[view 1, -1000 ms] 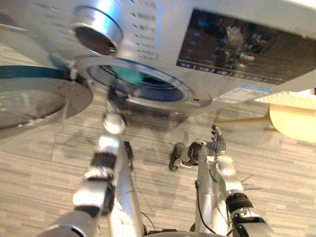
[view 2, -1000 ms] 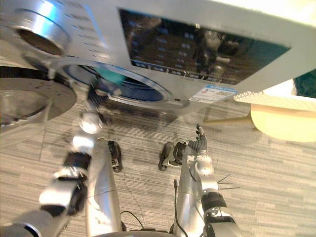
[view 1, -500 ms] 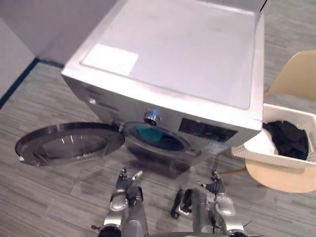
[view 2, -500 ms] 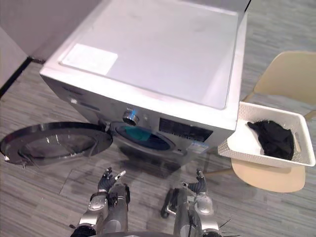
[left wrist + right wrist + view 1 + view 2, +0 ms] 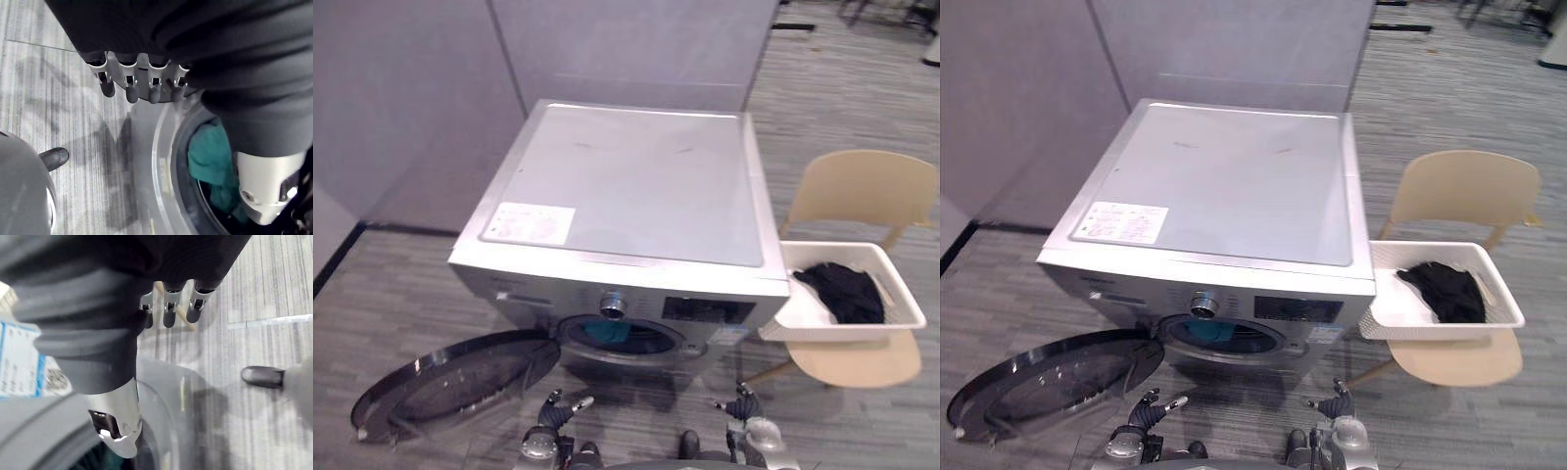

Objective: Pick up the laundry basket with both hands and put the clothes into the washing machine.

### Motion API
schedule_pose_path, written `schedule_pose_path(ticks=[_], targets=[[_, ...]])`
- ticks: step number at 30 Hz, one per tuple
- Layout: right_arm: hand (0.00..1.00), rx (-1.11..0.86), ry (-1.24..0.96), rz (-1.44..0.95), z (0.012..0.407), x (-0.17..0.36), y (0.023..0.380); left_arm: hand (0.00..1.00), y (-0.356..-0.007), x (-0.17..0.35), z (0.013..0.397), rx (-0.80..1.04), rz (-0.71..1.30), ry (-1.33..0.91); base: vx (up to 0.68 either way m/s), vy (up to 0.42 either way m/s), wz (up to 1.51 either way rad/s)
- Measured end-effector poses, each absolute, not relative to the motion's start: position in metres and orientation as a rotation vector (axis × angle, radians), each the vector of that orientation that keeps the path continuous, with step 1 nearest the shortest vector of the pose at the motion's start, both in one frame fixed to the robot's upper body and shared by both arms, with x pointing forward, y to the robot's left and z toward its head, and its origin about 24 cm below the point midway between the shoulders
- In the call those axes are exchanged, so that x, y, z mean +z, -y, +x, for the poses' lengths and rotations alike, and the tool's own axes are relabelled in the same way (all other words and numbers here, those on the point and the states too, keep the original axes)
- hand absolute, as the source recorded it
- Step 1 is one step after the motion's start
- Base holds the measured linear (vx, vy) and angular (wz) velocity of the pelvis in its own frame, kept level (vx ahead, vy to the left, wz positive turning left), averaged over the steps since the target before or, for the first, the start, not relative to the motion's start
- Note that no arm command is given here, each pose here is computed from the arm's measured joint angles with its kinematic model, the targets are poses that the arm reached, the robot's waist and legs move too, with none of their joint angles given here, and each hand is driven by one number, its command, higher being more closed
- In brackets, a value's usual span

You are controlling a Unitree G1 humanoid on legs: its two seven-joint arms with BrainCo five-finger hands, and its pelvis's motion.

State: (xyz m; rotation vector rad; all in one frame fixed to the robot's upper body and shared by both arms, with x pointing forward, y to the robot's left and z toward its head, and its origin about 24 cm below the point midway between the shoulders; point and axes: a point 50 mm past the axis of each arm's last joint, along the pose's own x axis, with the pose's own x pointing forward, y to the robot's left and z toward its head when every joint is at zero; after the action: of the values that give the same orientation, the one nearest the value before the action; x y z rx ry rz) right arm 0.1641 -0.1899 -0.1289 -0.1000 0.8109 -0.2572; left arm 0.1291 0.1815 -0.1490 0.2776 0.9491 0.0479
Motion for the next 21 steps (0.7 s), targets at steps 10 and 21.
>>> schedule_pose_path(ticks=[10, 21], targets=[[0.00, -0.297, -0.766, -0.117, 0.182, -0.119, 0.208, 0.00, -0.174, -0.144, 0.151, -0.005, 0.310, -0.909, -0.08, -0.008, -2.15], [0.00, -0.295, -0.861, -0.111, 0.161, -0.133, 0.205, 0.00, -0.174, -0.141, 0.156, 0.088, 0.225, -0.896, 0.28, -0.157, -1.71]])
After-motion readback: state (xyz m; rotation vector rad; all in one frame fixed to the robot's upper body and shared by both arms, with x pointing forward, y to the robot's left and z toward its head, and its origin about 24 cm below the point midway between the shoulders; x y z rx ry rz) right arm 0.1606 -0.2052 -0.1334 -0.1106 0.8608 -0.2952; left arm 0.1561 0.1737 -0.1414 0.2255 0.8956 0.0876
